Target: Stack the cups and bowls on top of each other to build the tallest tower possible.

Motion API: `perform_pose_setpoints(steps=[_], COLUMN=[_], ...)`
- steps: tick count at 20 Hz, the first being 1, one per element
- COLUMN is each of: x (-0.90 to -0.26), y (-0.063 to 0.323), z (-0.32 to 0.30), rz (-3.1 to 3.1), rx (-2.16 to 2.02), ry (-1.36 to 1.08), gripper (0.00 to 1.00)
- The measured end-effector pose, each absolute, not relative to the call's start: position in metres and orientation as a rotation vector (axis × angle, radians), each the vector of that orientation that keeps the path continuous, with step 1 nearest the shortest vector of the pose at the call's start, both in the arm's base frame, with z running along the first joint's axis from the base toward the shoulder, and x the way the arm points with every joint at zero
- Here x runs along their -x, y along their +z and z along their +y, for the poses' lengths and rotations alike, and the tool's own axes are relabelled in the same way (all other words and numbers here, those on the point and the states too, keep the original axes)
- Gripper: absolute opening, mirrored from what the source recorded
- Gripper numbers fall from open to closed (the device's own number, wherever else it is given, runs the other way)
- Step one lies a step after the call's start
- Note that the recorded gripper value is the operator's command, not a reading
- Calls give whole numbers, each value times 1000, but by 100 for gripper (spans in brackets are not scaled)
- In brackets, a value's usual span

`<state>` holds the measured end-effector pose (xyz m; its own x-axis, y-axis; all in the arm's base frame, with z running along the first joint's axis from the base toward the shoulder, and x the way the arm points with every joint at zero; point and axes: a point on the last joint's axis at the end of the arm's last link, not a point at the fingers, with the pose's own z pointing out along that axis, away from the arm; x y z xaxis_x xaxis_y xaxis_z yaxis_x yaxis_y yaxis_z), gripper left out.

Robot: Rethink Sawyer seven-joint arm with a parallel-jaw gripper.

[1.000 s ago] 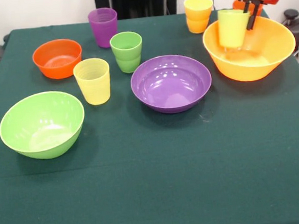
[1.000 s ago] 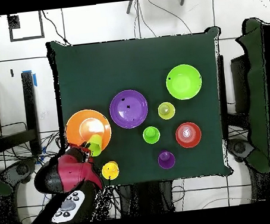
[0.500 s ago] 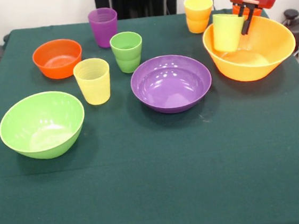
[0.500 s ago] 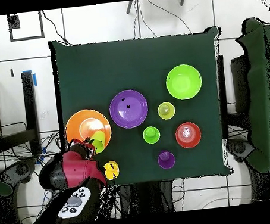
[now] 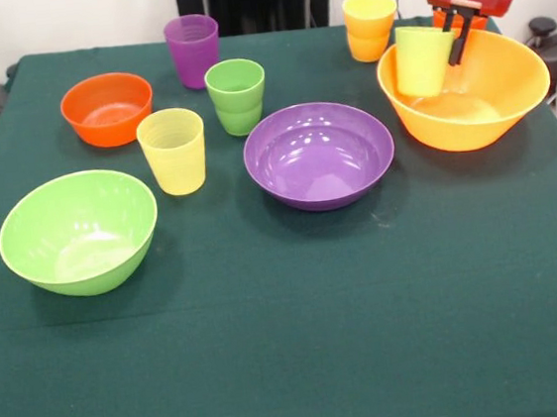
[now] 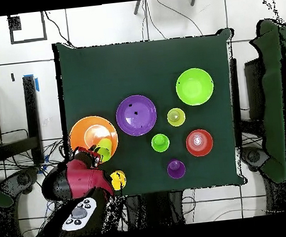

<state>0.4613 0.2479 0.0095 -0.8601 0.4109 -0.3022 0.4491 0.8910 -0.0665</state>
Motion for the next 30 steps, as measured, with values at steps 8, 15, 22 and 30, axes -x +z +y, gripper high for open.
perform_pose_setpoints(steps=[8, 15, 22, 30], x=[-461, -461, -467, -473], y=[8, -3, -11, -16], z=[248, 246, 246, 247], rz=[2778, 2771, 2754, 2739], rx=[-644, -632, -617, -611], ry=[-197, -207, -206, -203], gripper=[0, 0, 0, 100])
